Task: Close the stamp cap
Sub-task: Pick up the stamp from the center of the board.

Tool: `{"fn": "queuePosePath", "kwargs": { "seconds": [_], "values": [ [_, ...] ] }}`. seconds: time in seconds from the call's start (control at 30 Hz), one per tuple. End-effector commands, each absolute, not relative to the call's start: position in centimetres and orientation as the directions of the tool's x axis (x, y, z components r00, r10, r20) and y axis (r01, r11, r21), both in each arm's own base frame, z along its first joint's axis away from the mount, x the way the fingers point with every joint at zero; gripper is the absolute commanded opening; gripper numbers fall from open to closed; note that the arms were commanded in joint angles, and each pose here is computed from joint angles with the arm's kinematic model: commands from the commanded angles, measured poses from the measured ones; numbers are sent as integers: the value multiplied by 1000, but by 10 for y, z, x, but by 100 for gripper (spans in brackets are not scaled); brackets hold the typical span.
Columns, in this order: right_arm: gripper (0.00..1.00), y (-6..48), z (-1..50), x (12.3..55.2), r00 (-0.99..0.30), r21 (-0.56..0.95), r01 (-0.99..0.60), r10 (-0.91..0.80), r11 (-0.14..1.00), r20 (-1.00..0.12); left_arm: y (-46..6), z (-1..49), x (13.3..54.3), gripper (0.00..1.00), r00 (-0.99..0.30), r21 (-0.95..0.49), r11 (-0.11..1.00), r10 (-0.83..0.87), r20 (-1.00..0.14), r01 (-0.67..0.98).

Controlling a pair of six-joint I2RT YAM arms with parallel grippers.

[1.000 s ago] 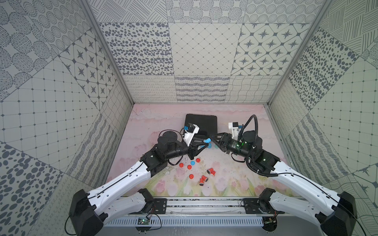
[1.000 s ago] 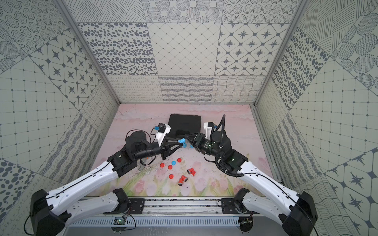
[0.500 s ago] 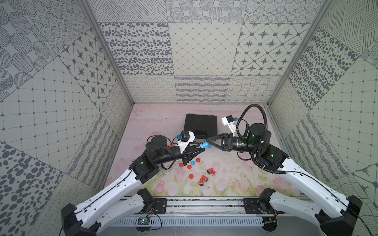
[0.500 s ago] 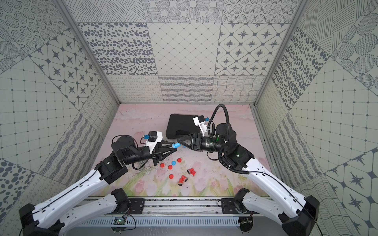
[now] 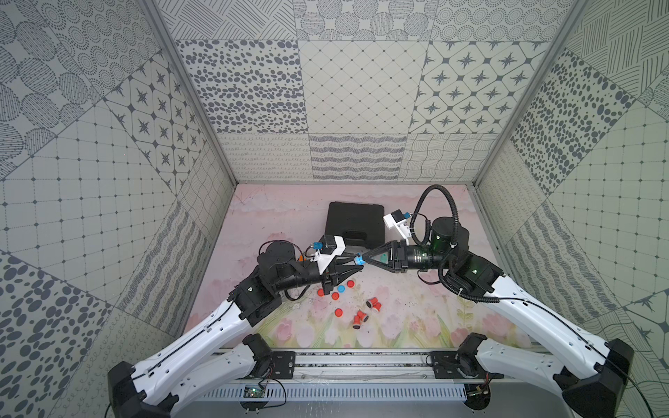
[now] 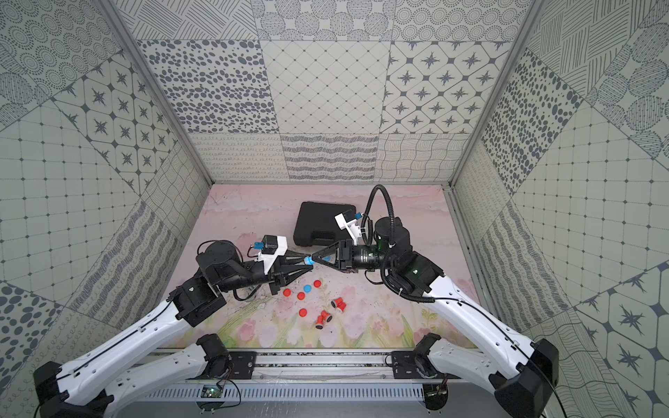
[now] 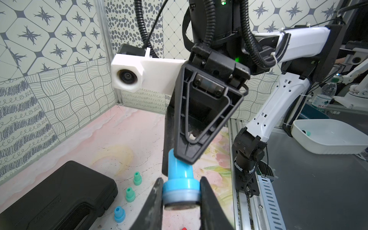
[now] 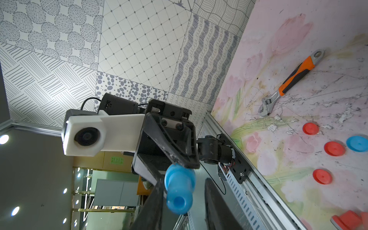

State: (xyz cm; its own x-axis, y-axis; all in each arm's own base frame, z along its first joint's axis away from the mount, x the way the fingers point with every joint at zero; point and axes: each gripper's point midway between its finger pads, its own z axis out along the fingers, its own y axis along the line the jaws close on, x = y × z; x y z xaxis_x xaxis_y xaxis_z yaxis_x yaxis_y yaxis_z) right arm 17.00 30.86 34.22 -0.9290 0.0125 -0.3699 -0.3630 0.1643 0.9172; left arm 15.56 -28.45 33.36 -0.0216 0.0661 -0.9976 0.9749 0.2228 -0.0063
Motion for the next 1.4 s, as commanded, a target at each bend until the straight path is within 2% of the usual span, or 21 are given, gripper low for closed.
{"fn": "queuePosePath", "kwargs": {
  "seconds": [0.0, 0.37, 0.53, 0.73, 0.8, 0.93, 1.03, 1.2, 1.37],
  "values": [
    [32, 312, 363, 167, -911, 906, -410, 7, 105, -413, -287, 346, 150, 3, 42, 47, 181, 32, -999, 982],
    [28, 319, 360, 163, -917, 913, -400, -29, 80, -399, -287, 347, 152, 2, 43, 48, 186, 30, -999, 981],
    [23, 319, 359, 162, -918, 914, -397, -29, 77, -396, -287, 347, 152, 2, 42, 47, 191, 32, -999, 981],
    [11, 320, 361, 161, -916, 913, -402, -24, 73, -401, -286, 346, 154, 3, 37, 44, 204, 35, -999, 978],
    [8, 319, 361, 162, -914, 910, -406, -13, 81, -406, -285, 346, 156, 11, 35, 43, 219, 38, -999, 975],
    [4, 319, 356, 167, -908, 901, -415, 9, 129, -420, -278, 345, 160, 40, 5, 24, 269, 70, -998, 963],
    [4, 319, 348, 172, -903, 890, -418, 25, 184, -429, -271, 341, 161, 50, -19, 13, 302, 103, -994, 953],
    [3, 321, 328, 188, -897, 864, -403, 58, 300, -438, -255, 332, 165, 59, -72, -14, 380, 138, -988, 925],
    [2, 326, 300, 206, -886, 805, -383, 66, 454, -458, -235, 316, 182, 60, -204, -111, 464, 155, -967, 879]
  ]
}}
